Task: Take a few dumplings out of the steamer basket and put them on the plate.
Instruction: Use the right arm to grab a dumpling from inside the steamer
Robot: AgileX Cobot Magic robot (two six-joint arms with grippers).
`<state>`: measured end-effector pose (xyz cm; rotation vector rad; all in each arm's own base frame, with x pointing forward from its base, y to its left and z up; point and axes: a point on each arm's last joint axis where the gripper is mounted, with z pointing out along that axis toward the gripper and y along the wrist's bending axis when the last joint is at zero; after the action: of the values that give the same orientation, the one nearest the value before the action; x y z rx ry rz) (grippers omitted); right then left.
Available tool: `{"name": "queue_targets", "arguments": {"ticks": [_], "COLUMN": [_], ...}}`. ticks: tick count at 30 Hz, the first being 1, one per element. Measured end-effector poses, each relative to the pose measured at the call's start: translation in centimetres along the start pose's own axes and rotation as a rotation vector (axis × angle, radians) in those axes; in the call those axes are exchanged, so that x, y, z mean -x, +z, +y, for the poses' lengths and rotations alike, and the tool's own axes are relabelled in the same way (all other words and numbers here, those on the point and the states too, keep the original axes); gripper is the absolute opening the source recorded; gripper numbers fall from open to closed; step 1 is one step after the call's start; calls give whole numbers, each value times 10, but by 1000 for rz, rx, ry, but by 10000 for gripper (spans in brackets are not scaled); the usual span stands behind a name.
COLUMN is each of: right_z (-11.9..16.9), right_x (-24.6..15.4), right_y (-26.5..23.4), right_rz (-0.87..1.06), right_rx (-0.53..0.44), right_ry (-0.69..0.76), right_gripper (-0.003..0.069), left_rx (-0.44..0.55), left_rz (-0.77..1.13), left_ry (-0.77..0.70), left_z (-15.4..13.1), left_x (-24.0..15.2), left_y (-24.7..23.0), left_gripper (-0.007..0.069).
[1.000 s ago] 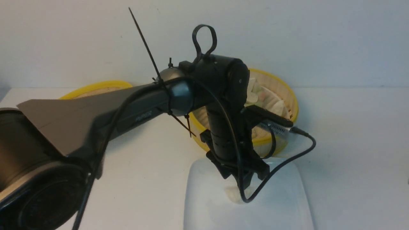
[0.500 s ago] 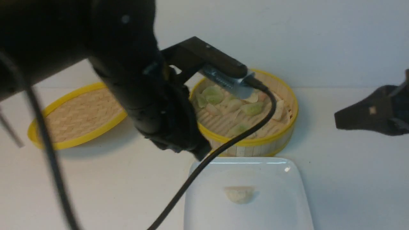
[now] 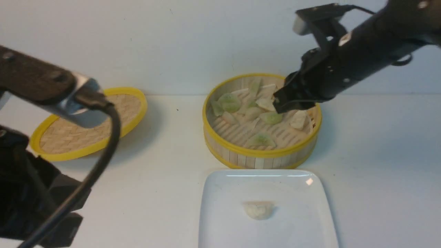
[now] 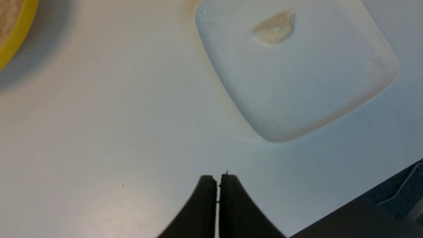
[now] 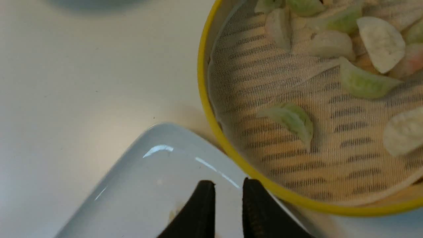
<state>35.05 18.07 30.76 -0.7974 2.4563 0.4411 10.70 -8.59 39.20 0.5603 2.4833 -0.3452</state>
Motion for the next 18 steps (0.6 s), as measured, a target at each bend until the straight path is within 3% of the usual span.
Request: {"name": "queue_targets", "arguments": {"ticks": [9, 13, 18], "right_z": [-29, -39, -44], "right_x": [16, 10, 2], "right_y": [100, 130, 153], "right_rz": [169, 228, 270], "right_rx": [-83, -104, -100], "right_ry": [-96, -112, -99], "right_gripper": [436, 474, 454], "left_rx": [-27, -33, -33], "left_rz": [-110, -128, -128], "left_ry": [-76, -83, -84], "left_z": [7, 8, 9], "left_x": [-23, -27, -30], "left_y": [-30, -36, -38], "left_gripper": [-2, -2, -2]}}
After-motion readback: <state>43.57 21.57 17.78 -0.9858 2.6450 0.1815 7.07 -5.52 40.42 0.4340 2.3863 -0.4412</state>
